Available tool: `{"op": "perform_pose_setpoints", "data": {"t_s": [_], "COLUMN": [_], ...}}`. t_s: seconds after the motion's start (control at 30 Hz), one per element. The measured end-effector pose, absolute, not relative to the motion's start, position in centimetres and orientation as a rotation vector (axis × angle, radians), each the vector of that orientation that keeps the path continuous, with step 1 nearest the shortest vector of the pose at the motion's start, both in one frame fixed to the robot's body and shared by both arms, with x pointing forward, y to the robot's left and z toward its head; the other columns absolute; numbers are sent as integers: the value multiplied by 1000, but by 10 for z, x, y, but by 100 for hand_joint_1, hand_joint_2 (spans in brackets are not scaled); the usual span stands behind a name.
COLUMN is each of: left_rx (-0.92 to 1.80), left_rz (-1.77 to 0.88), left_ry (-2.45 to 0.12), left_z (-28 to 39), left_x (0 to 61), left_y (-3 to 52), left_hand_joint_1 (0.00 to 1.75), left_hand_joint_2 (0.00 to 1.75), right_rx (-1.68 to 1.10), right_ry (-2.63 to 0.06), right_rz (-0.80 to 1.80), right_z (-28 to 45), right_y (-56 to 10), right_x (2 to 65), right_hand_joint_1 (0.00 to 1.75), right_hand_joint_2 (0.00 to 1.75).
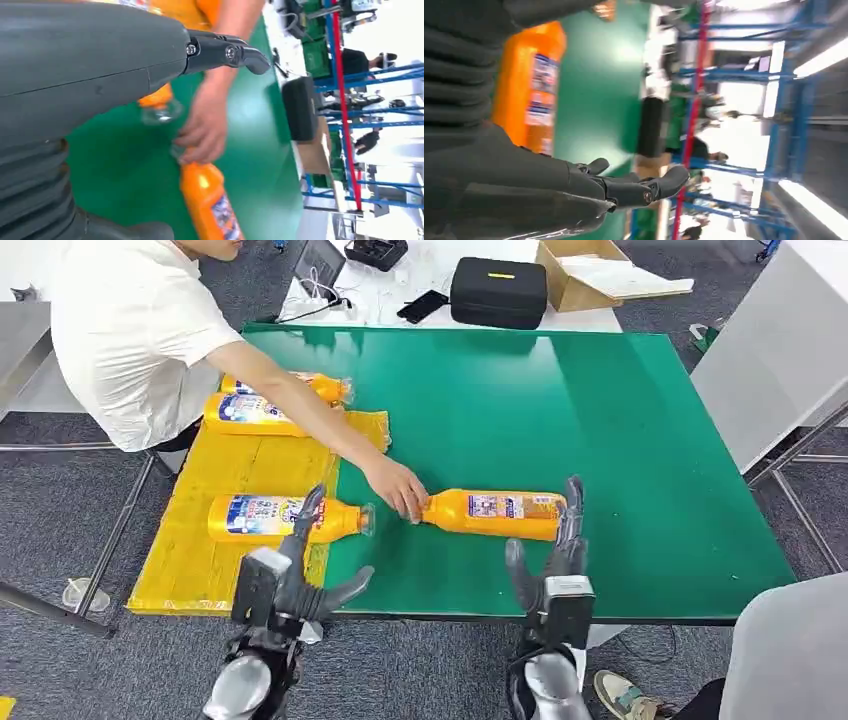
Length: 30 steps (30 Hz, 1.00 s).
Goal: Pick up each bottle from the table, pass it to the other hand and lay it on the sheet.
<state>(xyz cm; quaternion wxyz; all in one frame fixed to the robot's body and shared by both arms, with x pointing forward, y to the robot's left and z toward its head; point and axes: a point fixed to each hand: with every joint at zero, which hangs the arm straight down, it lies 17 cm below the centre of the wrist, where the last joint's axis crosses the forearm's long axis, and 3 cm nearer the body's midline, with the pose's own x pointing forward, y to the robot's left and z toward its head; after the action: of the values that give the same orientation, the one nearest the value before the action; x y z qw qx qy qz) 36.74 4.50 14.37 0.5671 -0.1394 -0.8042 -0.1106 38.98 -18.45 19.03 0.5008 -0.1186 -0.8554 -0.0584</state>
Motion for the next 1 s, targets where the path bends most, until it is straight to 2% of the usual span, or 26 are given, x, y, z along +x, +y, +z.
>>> {"op": "perform_pose_setpoints", "data": {"t_s": [0.07, 0.1, 0.47, 1.0], "left_rx": [-330, -328, -206, -159], "left_rz": [-223, -206, -91, -70], "left_ry": [-1887, -1886, -1965, -1970], "left_z": [143, 143, 164, 164], "left_x": [362, 360, 356, 363], "left_y": [58, 64, 123, 145], "left_hand_joint_1": [0, 0, 0, 0], "left_hand_joint_2": [175, 175, 175, 175], "right_rx": [-308, -302, 8, 37], "right_ry": [-2071, -2069, -2003, -2006], "right_rz": [-112, -103, -27, 3], "right_z": [190, 189, 180, 180], "right_y": [-173, -169, -126, -120], "right_x": [384, 383, 383, 381], "right_hand_joint_1": [0, 0, 0, 0], "right_hand_joint_2": [0, 175, 175, 175]}}
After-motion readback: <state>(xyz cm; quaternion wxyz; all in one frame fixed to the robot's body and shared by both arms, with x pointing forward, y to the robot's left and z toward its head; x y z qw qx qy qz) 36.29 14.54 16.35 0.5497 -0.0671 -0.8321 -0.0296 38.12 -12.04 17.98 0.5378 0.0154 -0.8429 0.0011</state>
